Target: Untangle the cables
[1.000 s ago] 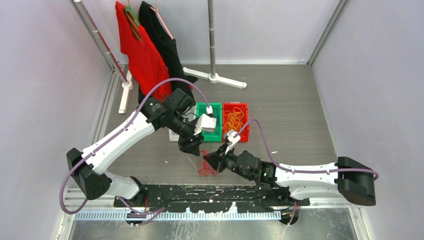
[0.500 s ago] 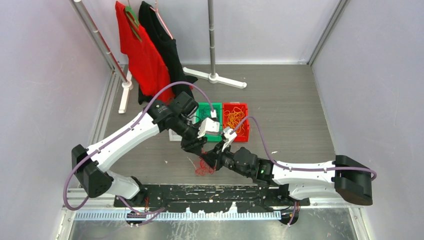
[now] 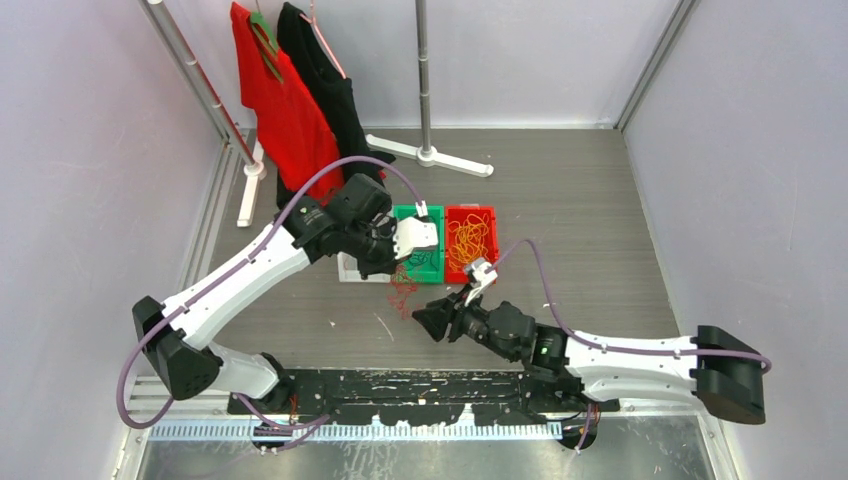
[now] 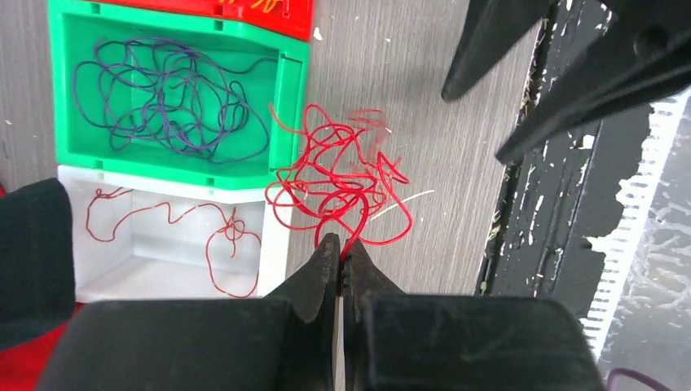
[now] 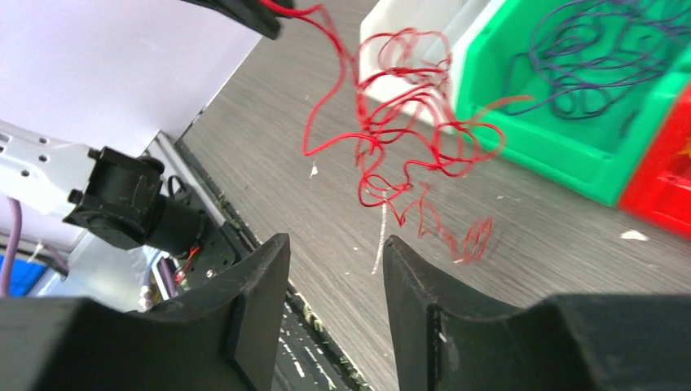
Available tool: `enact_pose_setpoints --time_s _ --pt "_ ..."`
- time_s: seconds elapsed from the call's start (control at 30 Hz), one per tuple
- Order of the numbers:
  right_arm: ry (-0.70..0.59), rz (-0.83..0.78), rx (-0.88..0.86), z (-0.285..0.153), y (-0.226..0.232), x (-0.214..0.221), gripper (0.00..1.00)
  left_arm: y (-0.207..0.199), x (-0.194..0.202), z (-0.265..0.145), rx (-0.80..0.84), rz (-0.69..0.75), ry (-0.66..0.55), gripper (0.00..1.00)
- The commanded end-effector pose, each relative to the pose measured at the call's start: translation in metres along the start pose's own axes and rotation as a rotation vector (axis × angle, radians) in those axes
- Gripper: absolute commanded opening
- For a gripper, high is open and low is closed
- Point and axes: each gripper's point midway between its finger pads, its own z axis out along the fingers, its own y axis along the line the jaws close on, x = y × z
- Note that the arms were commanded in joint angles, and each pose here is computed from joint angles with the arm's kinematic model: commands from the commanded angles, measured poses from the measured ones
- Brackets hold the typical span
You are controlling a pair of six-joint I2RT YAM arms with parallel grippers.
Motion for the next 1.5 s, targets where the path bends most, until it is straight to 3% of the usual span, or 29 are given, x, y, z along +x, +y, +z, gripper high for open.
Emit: enact_pose_setpoints --time_s 0.0,0.2,0.53,0.93,1.27,1.47 --pt "-0.13 -0.009 0.076 -0.017 -0.017 -0.032 0.55 0.002 -0.025 -0.034 -0.065 -0.002 -0.084 0.0" --pt "-0.232 -0.112 0.001 -0.027 0.011 -0.08 0.64 -0.023 -0.03 -0.049 0.025 -0.077 -0.116 0.0" --pt "-0.253 -0.164 -0.095 0.012 0.062 -0.105 0.7 -0.041 -0.028 -0.051 0.096 -0.165 -0.111 0.0" --pt "-0.296 -0.163 -0.056 0.029 0.063 -0.113 0.61 -0.072 -0.031 -0.067 0.24 -0.134 -0.138 0.0" --pt "-0.262 -0.173 -0.061 0.045 0.066 -0.099 0.6 -0.088 -0.046 -0.079 0.345 -0.123 -0.189 0.0" --pt "-0.28 -0.164 -0.048 0.048 0.062 -0.098 0.51 -0.101 -0.054 -0.091 0.427 -0.115 -0.213 0.0"
